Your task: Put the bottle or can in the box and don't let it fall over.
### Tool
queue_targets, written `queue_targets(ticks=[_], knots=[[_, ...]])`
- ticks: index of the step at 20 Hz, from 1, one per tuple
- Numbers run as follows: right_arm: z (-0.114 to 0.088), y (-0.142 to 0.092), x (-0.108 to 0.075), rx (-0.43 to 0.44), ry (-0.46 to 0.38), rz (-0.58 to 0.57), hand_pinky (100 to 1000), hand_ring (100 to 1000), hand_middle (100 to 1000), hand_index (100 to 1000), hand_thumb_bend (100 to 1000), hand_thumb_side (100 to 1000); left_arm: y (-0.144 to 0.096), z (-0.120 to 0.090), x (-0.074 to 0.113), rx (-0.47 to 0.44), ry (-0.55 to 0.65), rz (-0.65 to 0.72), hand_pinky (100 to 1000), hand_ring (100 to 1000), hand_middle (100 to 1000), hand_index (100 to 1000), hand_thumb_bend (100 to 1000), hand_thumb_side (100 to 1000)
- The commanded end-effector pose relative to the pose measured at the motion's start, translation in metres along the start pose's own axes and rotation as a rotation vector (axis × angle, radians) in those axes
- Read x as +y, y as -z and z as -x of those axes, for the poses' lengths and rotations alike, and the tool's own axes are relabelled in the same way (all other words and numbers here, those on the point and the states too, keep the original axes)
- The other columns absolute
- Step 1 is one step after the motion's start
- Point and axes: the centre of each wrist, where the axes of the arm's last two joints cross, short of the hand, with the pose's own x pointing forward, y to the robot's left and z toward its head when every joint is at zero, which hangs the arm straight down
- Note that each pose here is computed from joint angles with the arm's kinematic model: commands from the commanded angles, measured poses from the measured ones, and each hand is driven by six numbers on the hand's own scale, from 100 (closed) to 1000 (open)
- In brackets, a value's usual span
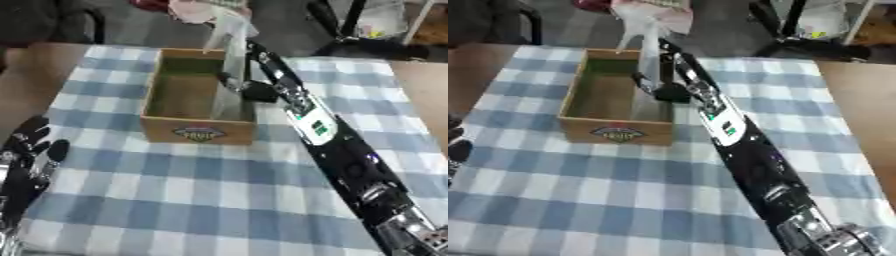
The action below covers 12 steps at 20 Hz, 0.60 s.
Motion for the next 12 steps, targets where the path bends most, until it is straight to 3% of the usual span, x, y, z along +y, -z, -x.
queue_targets(ticks=[1, 6, 12], knots=[[-0.009, -0.015, -0.037, -0.036, 0.009, 0.056, 1000, 832, 914, 1000, 341, 468, 0.001, -0.005, 0.011, -0.018, 0.03, -0.021, 934, 943, 888, 959, 619, 639], [-0.009, -0.075, -0.054, -0.019, 0.126, 0.134, 1000, 819, 892, 1000, 323, 477, -0.002, -0.002, 0.015, -0.003, 0.045, -0.037, 935, 943, 889, 959, 618, 641], [-0.015, -0.142, -0.056, 0.015, 0.21, 0.284, 989, 795, 852, 1000, 289, 446, -0.002, -0.002, 0.014, -0.002, 0.041, -0.034, 935, 943, 889, 958, 616, 643]])
